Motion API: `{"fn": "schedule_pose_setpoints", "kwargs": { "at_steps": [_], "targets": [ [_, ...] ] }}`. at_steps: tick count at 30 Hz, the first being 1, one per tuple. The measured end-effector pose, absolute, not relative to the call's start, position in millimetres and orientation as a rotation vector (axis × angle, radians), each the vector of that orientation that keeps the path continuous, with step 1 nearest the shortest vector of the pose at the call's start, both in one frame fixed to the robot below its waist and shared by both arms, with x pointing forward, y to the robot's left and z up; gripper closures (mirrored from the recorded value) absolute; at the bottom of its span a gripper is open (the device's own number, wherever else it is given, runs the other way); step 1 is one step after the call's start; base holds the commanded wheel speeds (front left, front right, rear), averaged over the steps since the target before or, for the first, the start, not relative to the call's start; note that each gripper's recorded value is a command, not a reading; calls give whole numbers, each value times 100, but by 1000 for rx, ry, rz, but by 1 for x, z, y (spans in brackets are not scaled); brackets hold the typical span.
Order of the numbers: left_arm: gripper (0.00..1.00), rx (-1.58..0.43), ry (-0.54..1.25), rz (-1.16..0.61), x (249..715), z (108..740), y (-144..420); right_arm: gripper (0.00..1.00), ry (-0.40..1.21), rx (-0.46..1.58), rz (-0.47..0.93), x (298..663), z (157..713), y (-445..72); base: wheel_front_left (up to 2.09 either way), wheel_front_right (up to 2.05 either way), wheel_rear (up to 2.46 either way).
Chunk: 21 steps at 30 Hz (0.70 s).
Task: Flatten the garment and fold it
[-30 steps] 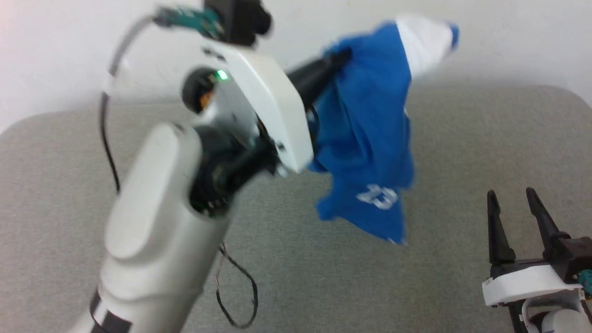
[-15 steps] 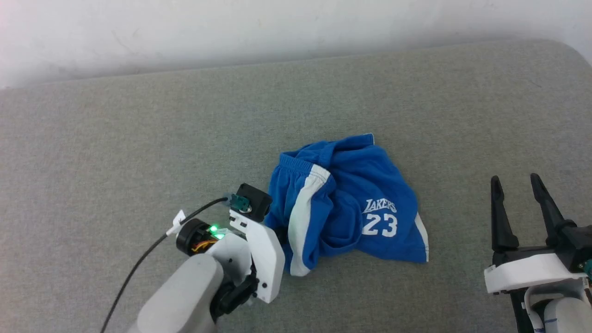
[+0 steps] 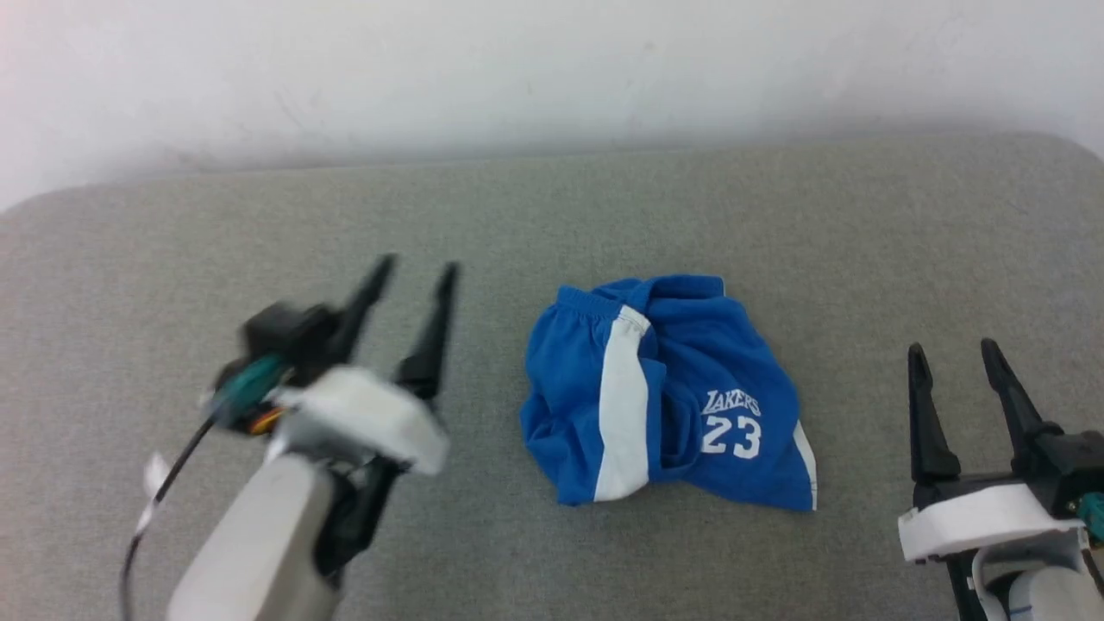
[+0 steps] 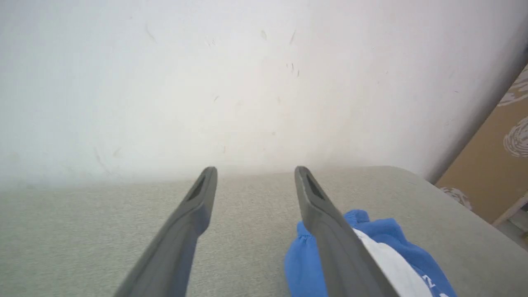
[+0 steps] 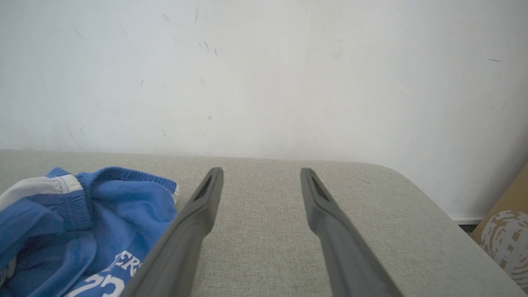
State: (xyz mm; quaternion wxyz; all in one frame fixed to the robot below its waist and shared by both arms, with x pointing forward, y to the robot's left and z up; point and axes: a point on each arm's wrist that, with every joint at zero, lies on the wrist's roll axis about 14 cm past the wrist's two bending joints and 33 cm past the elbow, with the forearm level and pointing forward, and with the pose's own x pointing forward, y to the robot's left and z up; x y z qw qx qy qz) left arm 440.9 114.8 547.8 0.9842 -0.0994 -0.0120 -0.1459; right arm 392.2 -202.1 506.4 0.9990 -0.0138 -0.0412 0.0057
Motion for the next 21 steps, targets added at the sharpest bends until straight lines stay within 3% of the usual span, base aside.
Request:
{"fn": "schedule_pose_setpoints", "kwargs": {
  "at_steps": [3, 11, 21],
  "targets": [
    [0, -139, -123, -175, 422, 553, 151, 0, -84, -27, 17, 387, 507, -200, 0, 0, 0],
    [0, -121, -128, 36, 368, 533, 200, 0, -61, -26, 33, 385, 500, -195, 0, 0, 0],
    [0, -204, -104, 77, 357, 517, 201, 0, -43, -56, 173, 414, 502, -147, 0, 0, 0]
  ]
}}
